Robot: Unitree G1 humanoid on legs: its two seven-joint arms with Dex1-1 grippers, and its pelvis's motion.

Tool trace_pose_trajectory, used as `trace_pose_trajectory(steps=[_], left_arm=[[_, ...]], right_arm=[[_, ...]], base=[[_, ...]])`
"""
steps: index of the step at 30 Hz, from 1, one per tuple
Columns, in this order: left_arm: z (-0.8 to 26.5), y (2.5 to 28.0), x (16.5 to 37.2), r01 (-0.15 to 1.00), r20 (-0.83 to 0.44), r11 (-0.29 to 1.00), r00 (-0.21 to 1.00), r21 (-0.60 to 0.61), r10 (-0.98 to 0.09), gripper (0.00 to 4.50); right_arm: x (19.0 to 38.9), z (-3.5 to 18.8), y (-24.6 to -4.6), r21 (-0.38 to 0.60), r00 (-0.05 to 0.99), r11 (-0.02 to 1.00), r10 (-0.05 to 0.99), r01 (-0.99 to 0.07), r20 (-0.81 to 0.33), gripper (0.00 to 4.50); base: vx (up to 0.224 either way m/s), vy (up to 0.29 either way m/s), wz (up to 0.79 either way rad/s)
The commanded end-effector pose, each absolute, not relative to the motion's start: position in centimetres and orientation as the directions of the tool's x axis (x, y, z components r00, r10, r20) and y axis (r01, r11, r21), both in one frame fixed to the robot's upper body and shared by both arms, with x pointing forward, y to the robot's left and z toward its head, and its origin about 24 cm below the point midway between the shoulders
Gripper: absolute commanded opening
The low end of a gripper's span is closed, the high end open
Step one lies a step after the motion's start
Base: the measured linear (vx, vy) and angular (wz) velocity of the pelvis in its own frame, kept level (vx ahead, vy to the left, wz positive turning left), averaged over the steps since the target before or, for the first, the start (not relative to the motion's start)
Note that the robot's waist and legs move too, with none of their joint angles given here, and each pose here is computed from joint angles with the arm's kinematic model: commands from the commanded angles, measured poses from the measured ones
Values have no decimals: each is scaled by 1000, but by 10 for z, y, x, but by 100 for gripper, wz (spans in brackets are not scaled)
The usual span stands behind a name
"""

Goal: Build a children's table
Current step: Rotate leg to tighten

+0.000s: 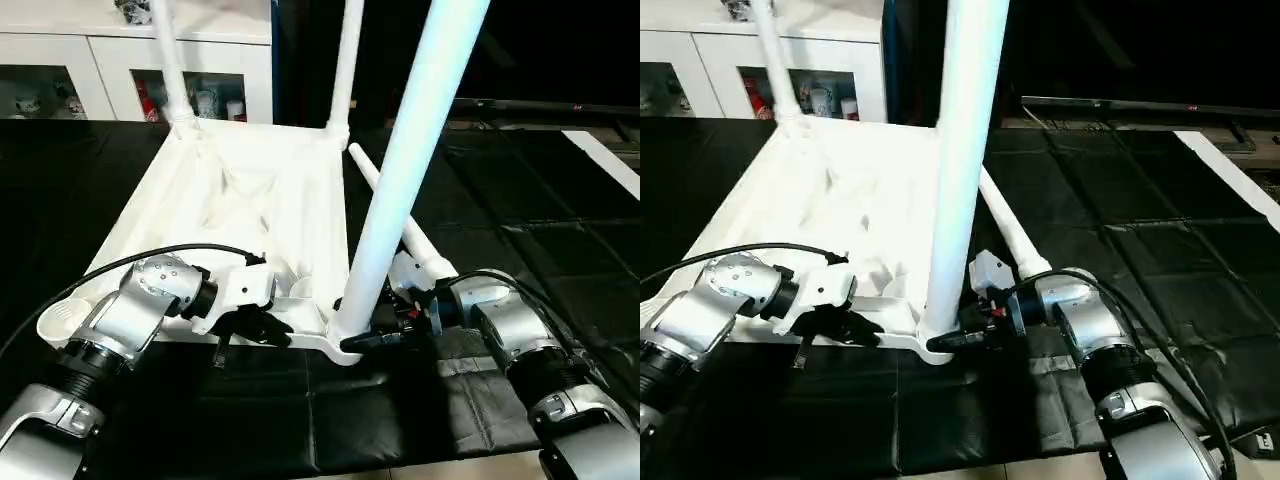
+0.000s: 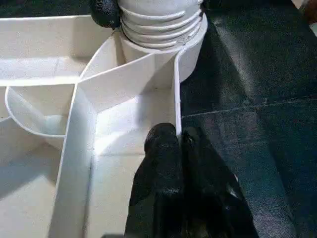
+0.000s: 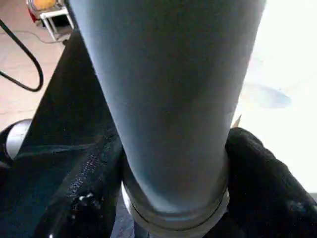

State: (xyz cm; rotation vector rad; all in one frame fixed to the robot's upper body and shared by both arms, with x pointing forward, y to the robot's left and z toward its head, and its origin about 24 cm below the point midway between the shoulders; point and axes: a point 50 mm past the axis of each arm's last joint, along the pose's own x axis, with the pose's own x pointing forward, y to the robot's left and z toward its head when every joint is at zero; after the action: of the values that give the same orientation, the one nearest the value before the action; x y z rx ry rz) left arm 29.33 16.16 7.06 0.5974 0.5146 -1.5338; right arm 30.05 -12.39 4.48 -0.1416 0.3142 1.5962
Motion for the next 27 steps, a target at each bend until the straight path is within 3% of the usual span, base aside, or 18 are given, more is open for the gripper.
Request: trace_pose_trajectory(steps=[1,2,4,5,7,12,14,15,21,24,27], left_arm=[[77,156,299,998,-645,-30,12,55,-764,0],[77,154,300,999,-630,-3,32,54,-776,0],[80,142,308,982,-542,176,183,66,-820,0],[80,142,308,982,-542,176,183,66,-820,0],[79,131,311,952,-507,296,291,72,-811,0],[78,106,308,884,-458,464,433,51,-776,0],[78,105,308,880,-455,473,441,50,-773,0],[79,92,306,851,-431,524,485,33,-761,0],[83,82,306,828,-435,559,519,42,-736,0],[84,86,307,817,-457,573,537,72,-709,0],[83,90,306,814,-479,575,539,85,-693,0]], right_arm=[[297,46,-122,136,-74,-42,969,-990,-235,267],[298,45,-121,146,-50,-16,972,-989,-230,267],[300,39,-109,185,92,130,976,-974,-199,266],[300,39,-109,185,92,130,976,-974,-199,266],[306,31,-95,197,241,282,948,-939,-210,266],[316,28,-65,307,459,488,873,-817,-165,266],[316,28,-63,311,471,499,866,-809,-166,265],[322,25,-52,334,565,598,801,-729,-201,265],[326,20,-44,307,635,692,722,-653,-275,265],[328,22,-48,316,663,713,700,-626,-267,337],[331,23,-55,276,693,741,671,-612,-264,356]], base=[[0,0,0],[0,0,0],[0,0,0],[0,0,0],[0,0,0],[0,0,0],[0,0,0],[0,0,0],[0,0,0],[0,0,0],[0,0,0]])
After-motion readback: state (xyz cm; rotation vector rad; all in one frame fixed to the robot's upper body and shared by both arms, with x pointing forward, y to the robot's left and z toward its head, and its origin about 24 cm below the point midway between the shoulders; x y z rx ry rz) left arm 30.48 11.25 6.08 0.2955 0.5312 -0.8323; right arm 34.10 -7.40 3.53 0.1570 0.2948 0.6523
